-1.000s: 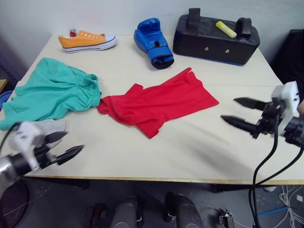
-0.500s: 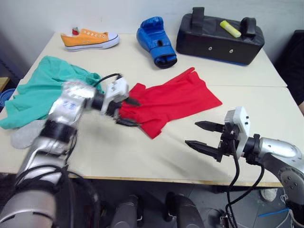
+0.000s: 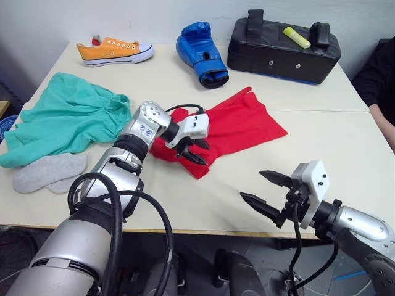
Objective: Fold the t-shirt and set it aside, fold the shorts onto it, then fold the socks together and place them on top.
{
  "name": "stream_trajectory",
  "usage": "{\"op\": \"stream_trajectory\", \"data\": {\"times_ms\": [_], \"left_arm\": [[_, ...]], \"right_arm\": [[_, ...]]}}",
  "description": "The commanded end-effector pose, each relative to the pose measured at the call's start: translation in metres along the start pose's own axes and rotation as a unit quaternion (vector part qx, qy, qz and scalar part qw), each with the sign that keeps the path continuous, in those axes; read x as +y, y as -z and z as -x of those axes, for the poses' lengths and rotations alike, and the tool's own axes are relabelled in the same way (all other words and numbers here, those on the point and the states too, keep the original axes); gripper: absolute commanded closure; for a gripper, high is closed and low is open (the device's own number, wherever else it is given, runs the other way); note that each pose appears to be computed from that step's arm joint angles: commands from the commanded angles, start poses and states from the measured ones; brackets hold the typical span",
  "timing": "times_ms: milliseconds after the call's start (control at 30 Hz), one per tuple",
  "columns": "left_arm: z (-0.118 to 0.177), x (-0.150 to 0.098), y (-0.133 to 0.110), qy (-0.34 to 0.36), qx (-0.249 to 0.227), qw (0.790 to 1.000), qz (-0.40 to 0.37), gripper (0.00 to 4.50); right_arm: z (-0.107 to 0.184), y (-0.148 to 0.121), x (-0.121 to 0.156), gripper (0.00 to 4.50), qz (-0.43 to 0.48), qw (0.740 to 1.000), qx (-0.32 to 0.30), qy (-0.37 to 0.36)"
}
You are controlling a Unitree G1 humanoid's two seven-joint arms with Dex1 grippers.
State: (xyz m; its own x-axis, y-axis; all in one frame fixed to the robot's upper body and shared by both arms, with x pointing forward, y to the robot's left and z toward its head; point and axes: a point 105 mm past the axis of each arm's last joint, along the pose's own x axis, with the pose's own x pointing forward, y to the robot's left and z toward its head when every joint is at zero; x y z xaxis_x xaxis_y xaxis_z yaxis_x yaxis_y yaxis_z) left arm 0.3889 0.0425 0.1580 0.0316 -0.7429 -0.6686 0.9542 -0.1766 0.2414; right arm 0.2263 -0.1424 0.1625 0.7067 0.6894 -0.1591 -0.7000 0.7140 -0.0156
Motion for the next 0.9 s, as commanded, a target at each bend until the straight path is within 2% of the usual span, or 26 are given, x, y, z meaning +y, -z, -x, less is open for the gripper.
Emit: {"op": "stream_trajectory", "data": {"times_ms": [33, 233, 333, 433, 867, 900], "left_arm": [[0.001, 0.010, -0.015, -0.022, 0.003, 0.999, -0.023, 1.52], [-0.001, 0.012, -0.013, -0.032, 0.009, 0.999, -0.015, 1.52], [-0.002, 0.012, -0.010, -0.032, 0.013, 0.999, -0.009, 2.11], [-0.003, 0.013, -0.008, -0.038, 0.016, 0.999, -0.003, 3.04], [-0.007, 0.010, 0.009, -0.043, 0.047, 0.998, 0.020, 3.04], [-0.007, 0.010, 0.009, -0.043, 0.048, 0.998, 0.021, 3.21]], "right_arm": [[0.005, -0.011, 0.004, 0.00, 0.020, 0.999, -0.024, 0.012], [0.006, -0.011, 0.005, 0.00, 0.023, 0.999, -0.024, 0.021], [0.005, -0.009, 0.005, 0.00, 0.027, 0.999, -0.021, 0.026], [0.005, -0.010, 0.005, 0.00, 0.028, 0.999, -0.022, 0.028], [0.006, -0.014, -0.001, 0.00, 0.041, 0.999, -0.017, 0.023], [0.006, -0.014, -0.001, 0.00, 0.042, 0.999, -0.017, 0.023]]}}
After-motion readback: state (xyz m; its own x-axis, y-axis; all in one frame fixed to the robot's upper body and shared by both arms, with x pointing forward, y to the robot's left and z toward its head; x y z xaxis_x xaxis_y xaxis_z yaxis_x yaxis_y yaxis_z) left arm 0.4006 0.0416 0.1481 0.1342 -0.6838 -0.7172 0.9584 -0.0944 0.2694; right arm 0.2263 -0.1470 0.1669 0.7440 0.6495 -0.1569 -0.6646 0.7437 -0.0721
